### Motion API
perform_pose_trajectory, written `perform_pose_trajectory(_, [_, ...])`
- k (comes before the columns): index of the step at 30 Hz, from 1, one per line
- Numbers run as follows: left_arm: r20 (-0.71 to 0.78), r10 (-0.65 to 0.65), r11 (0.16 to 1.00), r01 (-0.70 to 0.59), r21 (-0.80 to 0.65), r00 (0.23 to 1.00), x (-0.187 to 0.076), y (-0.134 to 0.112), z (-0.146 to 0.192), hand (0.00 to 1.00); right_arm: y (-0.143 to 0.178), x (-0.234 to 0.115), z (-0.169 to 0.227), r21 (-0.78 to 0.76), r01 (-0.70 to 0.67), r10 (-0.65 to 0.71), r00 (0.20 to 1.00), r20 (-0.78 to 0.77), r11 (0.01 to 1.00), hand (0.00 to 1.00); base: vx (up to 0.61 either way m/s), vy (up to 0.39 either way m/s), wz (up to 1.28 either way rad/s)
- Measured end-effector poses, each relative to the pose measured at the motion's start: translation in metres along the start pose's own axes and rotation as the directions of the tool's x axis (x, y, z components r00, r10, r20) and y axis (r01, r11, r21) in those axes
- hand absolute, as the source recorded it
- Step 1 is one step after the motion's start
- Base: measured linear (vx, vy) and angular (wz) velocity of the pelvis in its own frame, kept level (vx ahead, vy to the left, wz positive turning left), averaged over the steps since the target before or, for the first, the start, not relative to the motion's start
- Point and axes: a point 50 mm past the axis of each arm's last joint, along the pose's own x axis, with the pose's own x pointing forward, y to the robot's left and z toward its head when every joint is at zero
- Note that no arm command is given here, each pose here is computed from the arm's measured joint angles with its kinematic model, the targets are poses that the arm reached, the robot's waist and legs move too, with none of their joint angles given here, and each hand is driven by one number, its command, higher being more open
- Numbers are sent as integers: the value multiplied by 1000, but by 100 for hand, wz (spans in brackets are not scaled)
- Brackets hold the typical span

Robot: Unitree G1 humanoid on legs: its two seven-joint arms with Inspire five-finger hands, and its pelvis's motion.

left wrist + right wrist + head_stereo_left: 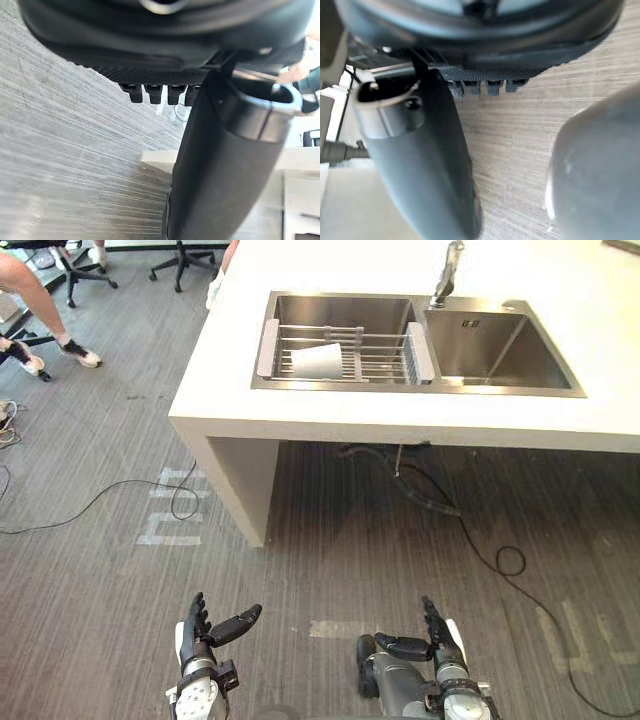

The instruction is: Walk over to the sink, pick up the cup, carry it to the dishwasher, place the cup inside the dishwasher, then close the dishwasher door

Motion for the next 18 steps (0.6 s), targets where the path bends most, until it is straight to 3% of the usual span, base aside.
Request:
perform_pose_trajectory(5, [265, -48, 996, 65, -54, 963, -11, -14, 60, 100, 2, -12, 14, 41, 1, -4, 997, 81, 999, 100, 347, -90, 5])
perform_pose_trajectory(10, [484, 22, 998, 12, -68, 875, -22, -17, 111, 100, -10, -19, 1, 48, 41, -43, 998, 36, 998, 100, 373, 95, 4])
perform_pose_trajectory(14, [660, 84, 995, -34, -89, 747, -41, -9, 156, 100, 6, -27, -5, 77, -3, 2, 1000, 7, 997, 100, 359, 114, 13])
perform_pose_trajectory(18, [819, 66, 995, 24, -97, 570, -79, -12, 192, 100, 3, -13, 8, 76, -17, 12, 998, 59, 997, 100, 233, 57, -20])
